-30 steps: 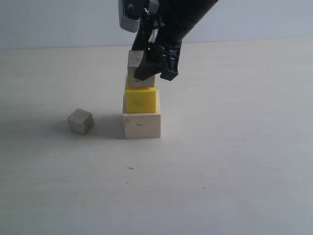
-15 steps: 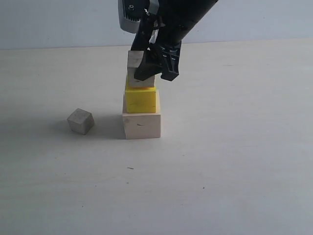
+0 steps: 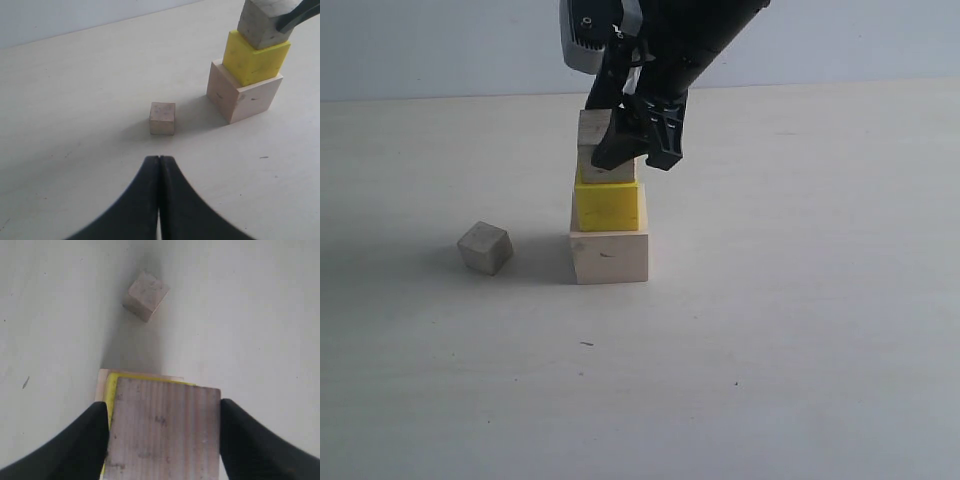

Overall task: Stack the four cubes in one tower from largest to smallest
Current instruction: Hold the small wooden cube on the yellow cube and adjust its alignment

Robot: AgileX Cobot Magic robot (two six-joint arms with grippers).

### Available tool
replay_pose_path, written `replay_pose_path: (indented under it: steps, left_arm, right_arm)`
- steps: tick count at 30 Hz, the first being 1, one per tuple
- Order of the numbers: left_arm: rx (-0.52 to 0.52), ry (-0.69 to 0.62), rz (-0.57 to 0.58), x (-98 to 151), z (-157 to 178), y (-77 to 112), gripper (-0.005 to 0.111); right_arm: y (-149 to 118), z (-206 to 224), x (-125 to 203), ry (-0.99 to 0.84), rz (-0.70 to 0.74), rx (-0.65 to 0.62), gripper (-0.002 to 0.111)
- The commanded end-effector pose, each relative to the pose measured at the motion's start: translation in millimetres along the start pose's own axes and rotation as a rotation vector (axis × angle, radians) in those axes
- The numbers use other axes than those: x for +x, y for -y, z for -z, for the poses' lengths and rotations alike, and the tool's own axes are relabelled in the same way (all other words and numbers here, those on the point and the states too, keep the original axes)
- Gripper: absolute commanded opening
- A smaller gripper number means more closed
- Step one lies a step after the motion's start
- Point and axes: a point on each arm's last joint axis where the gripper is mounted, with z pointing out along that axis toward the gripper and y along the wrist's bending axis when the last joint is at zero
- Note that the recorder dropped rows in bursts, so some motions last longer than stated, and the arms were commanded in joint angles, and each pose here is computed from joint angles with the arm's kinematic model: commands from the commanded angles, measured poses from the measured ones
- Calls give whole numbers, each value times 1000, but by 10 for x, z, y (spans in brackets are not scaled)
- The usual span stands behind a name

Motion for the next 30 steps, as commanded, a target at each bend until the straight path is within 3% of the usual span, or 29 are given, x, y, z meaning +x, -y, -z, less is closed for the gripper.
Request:
replay_pose_path:
  steps: [1, 5, 13, 30]
  left_arm:
    - [-5, 11, 3, 5, 2, -3, 0]
    - [-5, 11, 3, 5, 2, -3, 0]
    - [-5, 11, 3, 5, 2, -3, 0]
    - [-5, 11, 3, 5, 2, -3, 0]
  right_arm:
    - [5, -13, 13, 1, 7, -2, 10]
    - [5, -13, 13, 1, 7, -2, 20]
    - [27, -13, -9, 25, -8, 21, 63]
    - [32, -13, 26, -14, 1, 27, 65]
